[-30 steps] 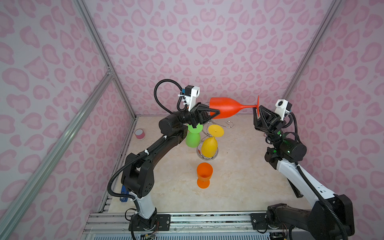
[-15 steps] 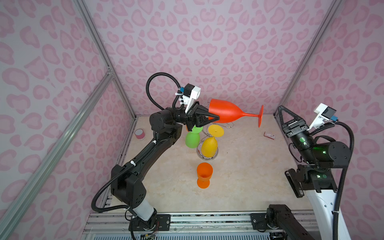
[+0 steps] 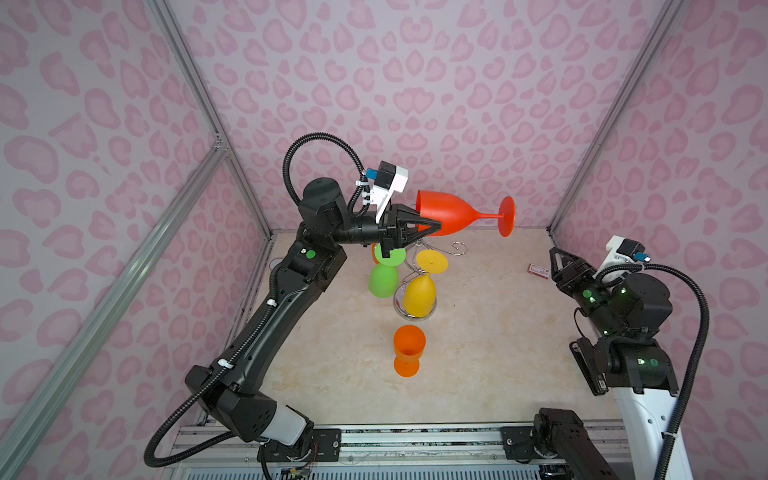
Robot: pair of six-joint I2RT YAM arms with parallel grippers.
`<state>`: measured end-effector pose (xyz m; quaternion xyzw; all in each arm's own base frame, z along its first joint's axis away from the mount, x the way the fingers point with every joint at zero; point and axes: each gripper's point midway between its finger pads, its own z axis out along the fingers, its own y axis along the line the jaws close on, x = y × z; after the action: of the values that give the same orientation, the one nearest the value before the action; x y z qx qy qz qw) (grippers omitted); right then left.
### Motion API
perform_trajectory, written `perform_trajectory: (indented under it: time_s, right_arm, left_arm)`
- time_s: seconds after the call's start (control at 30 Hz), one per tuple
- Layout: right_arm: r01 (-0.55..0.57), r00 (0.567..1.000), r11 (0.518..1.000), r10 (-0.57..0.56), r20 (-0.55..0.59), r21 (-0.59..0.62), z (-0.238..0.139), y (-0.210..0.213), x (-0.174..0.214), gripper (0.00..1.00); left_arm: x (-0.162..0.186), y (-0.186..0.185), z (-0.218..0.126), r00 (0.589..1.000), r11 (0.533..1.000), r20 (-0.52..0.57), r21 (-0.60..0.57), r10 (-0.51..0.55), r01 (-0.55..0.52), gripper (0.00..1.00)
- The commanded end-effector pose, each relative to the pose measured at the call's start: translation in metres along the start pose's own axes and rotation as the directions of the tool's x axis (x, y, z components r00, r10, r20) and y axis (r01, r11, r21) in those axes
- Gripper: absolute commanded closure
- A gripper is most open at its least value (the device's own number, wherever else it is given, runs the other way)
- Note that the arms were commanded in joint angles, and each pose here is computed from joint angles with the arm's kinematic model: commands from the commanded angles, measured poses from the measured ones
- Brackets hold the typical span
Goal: Take the wine glass off the wine glass rack
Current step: 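Open the right gripper and withdraw it while the left gripper holds the glass, then lower the red glass toward the table beside the orange glass with the left gripper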
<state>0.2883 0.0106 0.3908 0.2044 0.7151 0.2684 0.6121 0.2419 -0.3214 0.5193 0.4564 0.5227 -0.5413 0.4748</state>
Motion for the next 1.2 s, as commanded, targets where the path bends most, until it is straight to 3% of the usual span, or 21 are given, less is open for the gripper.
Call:
perform_trajectory:
  time_s: [0.0,0.27,0.6,0.7,0.93,1.17]
  right_arm:
    - [0.009,1.000,1.000,-0.009,-0.002,0.016,0.002,-0.006,0.002,0.52]
    - [-0.028,0.999,0.998,0.029,-0.027,0.061,0.010,-0.027,0.012,0.53]
    - [-0.053,0.998,0.993,0.057,-0.034,0.106,0.012,-0.049,0.021,0.54]
    - [-0.062,0.997,0.990,0.067,-0.032,0.126,0.012,-0.056,0.023,0.54]
    - [-0.084,0.996,0.981,0.089,-0.023,0.176,0.012,-0.077,0.027,0.55]
    - [-0.111,0.993,0.970,0.119,-0.024,0.215,0.014,-0.097,0.033,0.55]
  left_arm:
    - [0.044,0.003,-0.009,0.979,0.987,-0.202,-0.153,0.019,-0.051,0.99]
    - [0.078,-0.050,-0.007,0.928,0.984,-0.366,-0.136,0.062,-0.119,0.99]
    - [0.143,-0.078,0.007,0.811,0.987,-0.585,-0.113,0.028,-0.116,0.99]
    - [0.167,-0.078,0.015,0.742,0.979,-0.670,-0.129,0.031,-0.157,0.99]
    - [0.231,-0.068,0.033,0.536,0.968,-0.844,-0.146,-0.014,-0.205,0.99]
    - [0.271,-0.058,0.049,0.386,0.962,-0.922,-0.129,-0.027,-0.240,0.99]
